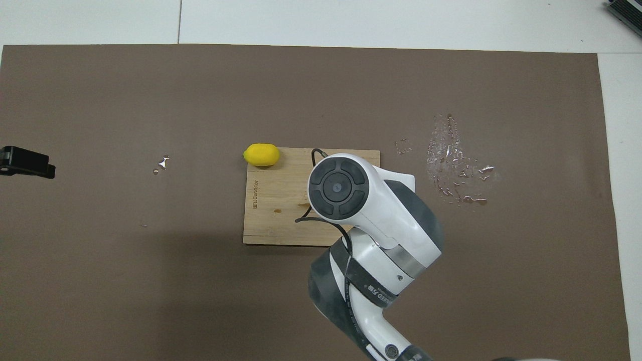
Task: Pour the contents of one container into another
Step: 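Tilt the glass cup with the right gripper to pour into the metal cup, then move the glass cup with the right gripper back to its spot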
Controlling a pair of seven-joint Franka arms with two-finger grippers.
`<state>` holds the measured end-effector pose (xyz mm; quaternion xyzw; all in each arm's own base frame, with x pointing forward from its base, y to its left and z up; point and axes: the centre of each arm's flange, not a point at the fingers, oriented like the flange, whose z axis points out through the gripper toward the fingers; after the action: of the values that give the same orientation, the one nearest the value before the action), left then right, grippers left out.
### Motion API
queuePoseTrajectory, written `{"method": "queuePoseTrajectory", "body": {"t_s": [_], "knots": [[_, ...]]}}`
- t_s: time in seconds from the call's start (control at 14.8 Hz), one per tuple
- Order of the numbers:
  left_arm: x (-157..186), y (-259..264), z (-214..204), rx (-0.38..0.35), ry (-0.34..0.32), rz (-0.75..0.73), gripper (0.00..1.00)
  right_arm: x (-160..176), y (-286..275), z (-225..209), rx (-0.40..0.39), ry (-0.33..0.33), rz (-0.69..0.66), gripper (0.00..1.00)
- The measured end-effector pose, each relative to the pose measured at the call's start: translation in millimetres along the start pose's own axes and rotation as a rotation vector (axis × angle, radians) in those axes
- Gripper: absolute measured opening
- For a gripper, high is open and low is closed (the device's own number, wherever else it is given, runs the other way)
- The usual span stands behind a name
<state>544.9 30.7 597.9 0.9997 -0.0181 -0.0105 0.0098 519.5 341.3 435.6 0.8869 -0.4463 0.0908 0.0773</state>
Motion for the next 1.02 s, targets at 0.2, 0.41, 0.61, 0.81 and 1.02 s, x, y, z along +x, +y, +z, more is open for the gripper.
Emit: {"method": "queuePoseTrajectory", "body": {"t_s": [0.2, 0.41, 0.61, 0.81, 1.02], "knots": [[0.0, 0.0, 0.0, 0.000, 0.000, 0.000, 1.00, 8.0, 0.9, 2.8, -0.008, -0.051, 0.037, 0.51], [0.0, 0.0, 0.0, 0.000, 0.000, 0.000, 1.00, 25.3, 2.2, 7.4, -0.014, -0.105, 0.091, 0.51], [0.0, 0.1, 0.0, 0.000, 0.000, 0.000, 1.00, 48.3, 2.0, 17.5, -0.006, -0.200, 0.170, 0.51], [0.1, 1.3, 0.0, 0.000, 0.000, 0.002, 1.00, 96.0, 9.5, 44.7, 0.018, -0.351, 0.264, 0.51], [0.2, 2.0, 0.0, 0.000, 0.000, 0.004, 1.00, 165.6, 37.2, 88.7, 0.049, -0.561, 0.361, 0.51]]}}
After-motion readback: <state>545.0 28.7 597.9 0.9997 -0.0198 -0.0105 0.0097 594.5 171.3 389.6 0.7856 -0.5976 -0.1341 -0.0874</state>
